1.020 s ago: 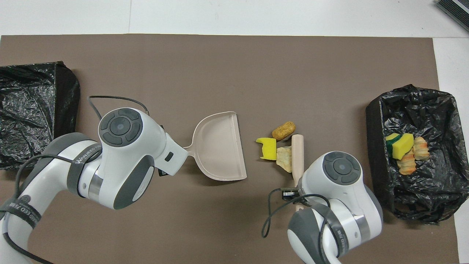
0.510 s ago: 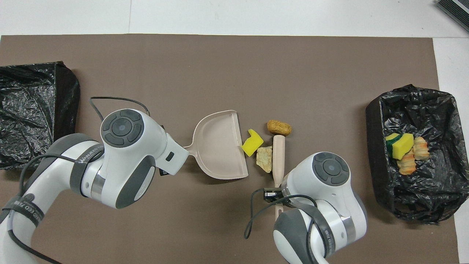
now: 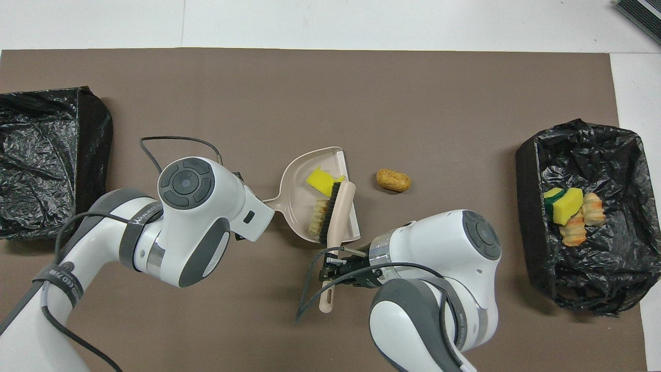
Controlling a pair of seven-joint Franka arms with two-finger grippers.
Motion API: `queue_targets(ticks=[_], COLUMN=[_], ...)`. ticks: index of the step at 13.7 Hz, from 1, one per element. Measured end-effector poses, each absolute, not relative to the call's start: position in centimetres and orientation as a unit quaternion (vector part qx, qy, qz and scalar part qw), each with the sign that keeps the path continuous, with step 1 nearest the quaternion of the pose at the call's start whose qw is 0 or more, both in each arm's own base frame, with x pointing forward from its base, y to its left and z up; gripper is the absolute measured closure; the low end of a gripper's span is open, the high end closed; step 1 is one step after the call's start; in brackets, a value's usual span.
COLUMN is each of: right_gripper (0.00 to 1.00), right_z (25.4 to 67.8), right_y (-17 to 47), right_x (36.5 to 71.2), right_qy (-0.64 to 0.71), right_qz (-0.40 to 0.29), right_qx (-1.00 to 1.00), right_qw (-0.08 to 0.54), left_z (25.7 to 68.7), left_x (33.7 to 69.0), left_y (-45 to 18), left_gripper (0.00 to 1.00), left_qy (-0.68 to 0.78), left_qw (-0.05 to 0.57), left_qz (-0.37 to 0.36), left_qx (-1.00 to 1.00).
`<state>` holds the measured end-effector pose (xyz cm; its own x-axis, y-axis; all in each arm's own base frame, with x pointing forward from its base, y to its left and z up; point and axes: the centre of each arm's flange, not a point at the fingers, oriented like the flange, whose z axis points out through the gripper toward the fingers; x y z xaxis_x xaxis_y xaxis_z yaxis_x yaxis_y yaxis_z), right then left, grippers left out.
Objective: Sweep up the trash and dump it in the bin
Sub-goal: 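Sweep the sponge and crumbs into the dustpan with the right gripper's brush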
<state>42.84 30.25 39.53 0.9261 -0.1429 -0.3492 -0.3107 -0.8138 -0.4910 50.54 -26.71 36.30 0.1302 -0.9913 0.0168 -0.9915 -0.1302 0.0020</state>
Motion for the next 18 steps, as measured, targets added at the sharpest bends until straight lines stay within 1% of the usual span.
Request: queue_targets(ticks=[1,2,4,5,7,9,11,12,13,15,16,18], right_gripper=[0.74,0.74,0.74,0.74,0.74,0.74,0.74,0.74,0.74,0.74,0.74,0.74], right_z=[41.1,42.7,45.2,45.6,45.0,43.2,40.9,39.7,38.5,36.0,35.1,34.6], right_y=[30.0,29.1,25.8,23.8,20.3,17.2,15.2,14.7,14.4,14.5,15.1,17.0], right_x=[42.9,42.8,42.5,42.4,43.0,44.6,46.9,48.1,49.1,50.4,50.5,49.9], right_qy=[0.108,0.090,0.049,0.015,-0.059,-0.127,-0.183,-0.205,-0.218,-0.223,-0.219,-0.194], right_qz=[0.147,0.141,0.125,0.111,0.097,0.089,0.096,0.098,0.097,0.096,0.102,0.116], right_qx=[-0.943,-0.950,-0.972,-0.984,-0.993,-0.986,-0.970,-0.961,-0.957,-0.956,-0.959,-0.970], right_qw=[0.279,0.262,0.194,0.139,0.035,-0.056,-0.131,-0.158,-0.168,-0.162,-0.149,-0.087], left_z=[36.3,36.3,36.3,36.3,36.3,36.3,36.3,36.3,36.3,36.1,36.1,36.1], left_x=[50.5,50.5,50.6,50.6,50.7,50.8,50.8,50.8,50.8,50.9,50.9,51.0], left_y=[-26.7,-26.7,-26.7,-26.6,-26.6,-26.6,-26.6,-26.6,-26.6,-26.5,-26.4,-26.4], left_gripper=[0.67,0.67,0.67,0.67,0.67,0.67,0.67,0.67,0.67,0.67,0.67,0.67], left_qy=[-0.659,-0.659,-0.659,-0.659,-0.656,-0.655,-0.654,-0.654,-0.652,-0.647,-0.646,-0.645], left_qw=[0.006,0.006,0.006,0.007,0.009,0.009,0.009,0.010,0.013,0.018,0.019,0.020], left_qz=[0.006,0.006,0.006,0.007,0.008,0.012,0.014,0.014,0.015,0.015,0.015,0.015], left_qx=[0.752,0.752,0.752,0.752,0.754,0.756,0.756,0.757,0.758,0.762,0.763,0.763])
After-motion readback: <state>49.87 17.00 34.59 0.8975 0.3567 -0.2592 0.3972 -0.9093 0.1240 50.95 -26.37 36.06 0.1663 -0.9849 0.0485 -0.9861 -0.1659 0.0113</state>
